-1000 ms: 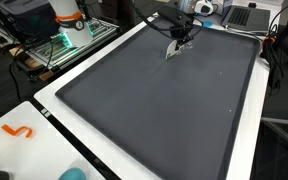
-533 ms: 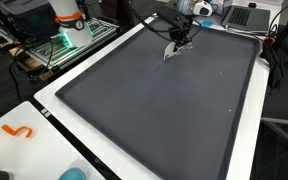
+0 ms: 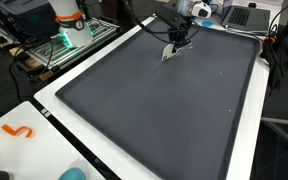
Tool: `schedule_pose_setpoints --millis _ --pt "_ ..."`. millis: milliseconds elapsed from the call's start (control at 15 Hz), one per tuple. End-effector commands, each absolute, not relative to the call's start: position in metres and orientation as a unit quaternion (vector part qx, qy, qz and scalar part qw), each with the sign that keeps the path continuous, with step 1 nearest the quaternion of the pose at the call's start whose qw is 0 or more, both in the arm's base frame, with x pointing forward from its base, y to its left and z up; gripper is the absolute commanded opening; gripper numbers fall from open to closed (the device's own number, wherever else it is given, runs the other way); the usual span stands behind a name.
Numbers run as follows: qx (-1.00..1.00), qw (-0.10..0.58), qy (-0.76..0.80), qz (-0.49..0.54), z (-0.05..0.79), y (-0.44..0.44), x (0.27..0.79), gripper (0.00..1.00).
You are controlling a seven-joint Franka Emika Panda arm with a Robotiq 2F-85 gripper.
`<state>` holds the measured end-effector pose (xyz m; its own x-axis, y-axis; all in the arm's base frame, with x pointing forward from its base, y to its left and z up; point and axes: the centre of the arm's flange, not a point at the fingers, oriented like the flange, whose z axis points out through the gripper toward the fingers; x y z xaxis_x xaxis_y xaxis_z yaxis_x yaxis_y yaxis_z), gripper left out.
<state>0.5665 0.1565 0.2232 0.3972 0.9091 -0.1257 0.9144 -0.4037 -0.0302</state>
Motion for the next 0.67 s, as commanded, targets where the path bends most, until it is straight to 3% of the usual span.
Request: schedule_pose_setpoints --millis 0,600 --pt "0.841 0.037 0.528 -0.114 0.1620 0.1179 0.5534 0.01" --pt "0.871 0.047 0.482 -0.085 0.1611 0.1162 0.5544 0.01"
